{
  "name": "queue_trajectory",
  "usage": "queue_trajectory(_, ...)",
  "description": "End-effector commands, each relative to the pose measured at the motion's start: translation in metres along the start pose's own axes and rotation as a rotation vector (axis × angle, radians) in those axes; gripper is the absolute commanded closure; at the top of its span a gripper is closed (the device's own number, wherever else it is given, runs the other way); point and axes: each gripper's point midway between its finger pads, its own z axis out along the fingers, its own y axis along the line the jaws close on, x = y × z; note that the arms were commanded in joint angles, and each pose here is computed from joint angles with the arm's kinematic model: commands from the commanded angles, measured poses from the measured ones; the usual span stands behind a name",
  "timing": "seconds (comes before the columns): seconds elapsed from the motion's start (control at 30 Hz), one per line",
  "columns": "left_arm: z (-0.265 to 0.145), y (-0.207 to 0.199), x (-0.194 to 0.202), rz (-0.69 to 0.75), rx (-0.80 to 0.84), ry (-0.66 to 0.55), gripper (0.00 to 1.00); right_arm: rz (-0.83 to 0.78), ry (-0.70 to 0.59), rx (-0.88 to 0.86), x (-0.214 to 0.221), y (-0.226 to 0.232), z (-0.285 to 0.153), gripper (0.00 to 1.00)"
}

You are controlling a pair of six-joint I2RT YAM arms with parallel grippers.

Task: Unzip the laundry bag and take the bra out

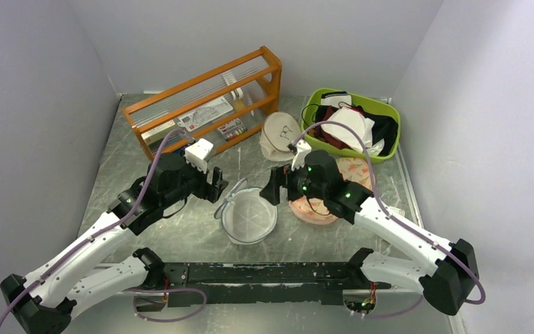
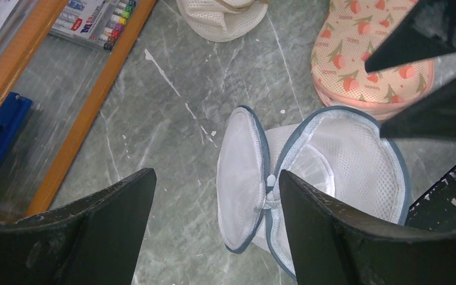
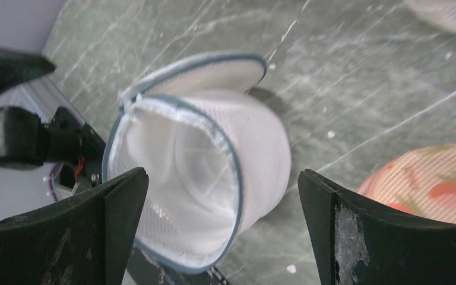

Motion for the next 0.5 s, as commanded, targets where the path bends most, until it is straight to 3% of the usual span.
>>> queue_trajectory(0.0, 0.004, 0.005, -0.001, -0.005, -0.031, -0.004, 0.13, 0.020, 0.147, 0.076, 0.053, 0.003, -0.008, 0.00)
queue_trajectory(0.1, 0.005, 0.007, 0.000, -0.007, -0.036, 0.000, 0.13, -0.001, 0.179, 0.163, 0.073, 0.004, -0.008, 0.00)
queue_trajectory(0.17, 0.006, 0.008, 0.001, -0.008, -0.039, 0.004, 0.13, -0.008, 0.194, 0.229, 0.083, 0.001, -0.006, 0.06)
queue_trajectory(0.37, 0.007, 0.008, 0.003, -0.019, -0.043, 0.012, 0.13, -0.022, 0.212, 0.464, 0.107, -0.027, 0.004, 0.37)
queue_trajectory(0.47, 0.006, 0.006, 0.002, -0.032, -0.034, 0.008, 0.13, -0.011, 0.173, 0.582, 0.104, -0.047, -0.004, 0.65)
